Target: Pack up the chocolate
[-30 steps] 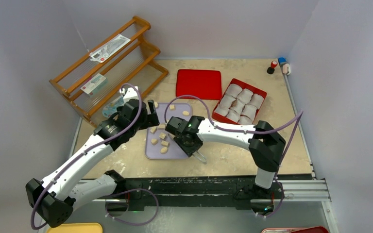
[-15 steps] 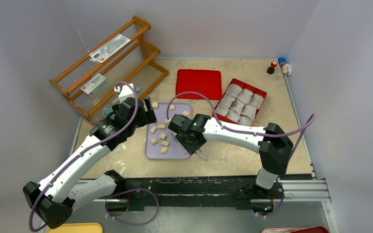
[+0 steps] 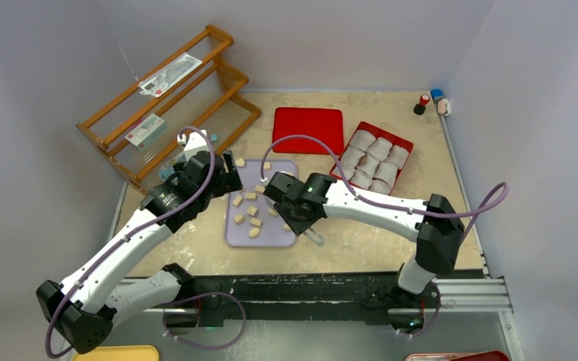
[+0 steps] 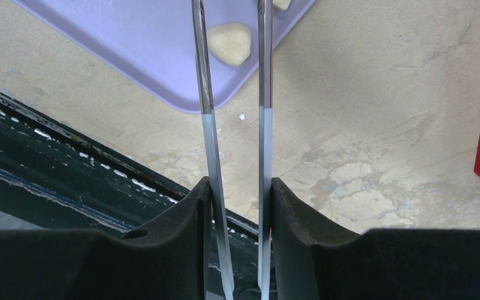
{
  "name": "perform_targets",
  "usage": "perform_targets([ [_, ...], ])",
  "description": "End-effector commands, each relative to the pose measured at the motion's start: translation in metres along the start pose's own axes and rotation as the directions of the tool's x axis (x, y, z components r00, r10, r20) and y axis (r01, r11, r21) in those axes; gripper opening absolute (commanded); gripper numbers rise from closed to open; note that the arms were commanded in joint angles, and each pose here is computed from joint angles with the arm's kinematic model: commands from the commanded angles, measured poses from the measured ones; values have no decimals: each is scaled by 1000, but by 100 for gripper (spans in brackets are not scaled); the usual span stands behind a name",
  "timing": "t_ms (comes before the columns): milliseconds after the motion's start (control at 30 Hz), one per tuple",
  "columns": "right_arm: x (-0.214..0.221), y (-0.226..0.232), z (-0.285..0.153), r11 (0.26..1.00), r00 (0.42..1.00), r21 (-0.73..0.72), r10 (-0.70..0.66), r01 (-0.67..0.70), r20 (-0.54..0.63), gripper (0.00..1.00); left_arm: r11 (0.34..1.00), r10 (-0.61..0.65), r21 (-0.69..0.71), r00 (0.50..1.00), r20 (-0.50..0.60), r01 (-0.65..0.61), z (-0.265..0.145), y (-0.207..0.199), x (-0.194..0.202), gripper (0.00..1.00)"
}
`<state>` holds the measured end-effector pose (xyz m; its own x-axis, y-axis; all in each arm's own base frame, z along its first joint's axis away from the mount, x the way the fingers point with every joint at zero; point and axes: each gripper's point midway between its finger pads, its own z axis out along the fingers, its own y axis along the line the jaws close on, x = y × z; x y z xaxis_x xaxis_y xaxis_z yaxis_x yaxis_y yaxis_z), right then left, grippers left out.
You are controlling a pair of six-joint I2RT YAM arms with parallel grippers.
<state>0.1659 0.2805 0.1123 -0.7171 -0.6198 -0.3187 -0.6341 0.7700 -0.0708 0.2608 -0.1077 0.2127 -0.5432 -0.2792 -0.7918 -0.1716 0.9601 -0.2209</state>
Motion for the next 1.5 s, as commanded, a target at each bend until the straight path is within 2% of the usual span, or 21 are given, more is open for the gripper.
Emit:
perform_targets([
  [0, -8, 0, -15, 1000, 999, -7, 15, -15, 31, 0, 999, -36, 13, 999, 41, 35, -6, -7, -17, 97],
  [133, -6, 2, -11, 1000, 1000, -14, 16, -16, 24, 1, 999, -37, 10, 999, 40, 36, -6, -6, -16, 97],
  [300, -3, 3, -7, 1000, 1000, -13, 8, -8, 9, 13, 999, -39, 7, 999, 34, 39, -5, -5, -13, 97],
  [600, 7, 9, 9, 999, 999, -33, -4, 2, -49, 24, 999, -51, 2, 998, 26, 51, -3, -5, -10, 97],
  [767, 15, 12, 14, 999, 997, -46, -13, 9, -78, 34, 998, -55, 1, 998, 23, 55, -3, -4, -8, 97],
  [1200, 21, 10, 26, 999, 994, -32, -29, 26, -108, 40, 998, -62, 0, 998, 16, 62, -2, -5, -6, 97],
  [1467, 23, 7, 30, 999, 993, -16, -33, 31, -114, 41, 998, -62, 1, 998, 5, 62, 0, -6, -3, 97],
])
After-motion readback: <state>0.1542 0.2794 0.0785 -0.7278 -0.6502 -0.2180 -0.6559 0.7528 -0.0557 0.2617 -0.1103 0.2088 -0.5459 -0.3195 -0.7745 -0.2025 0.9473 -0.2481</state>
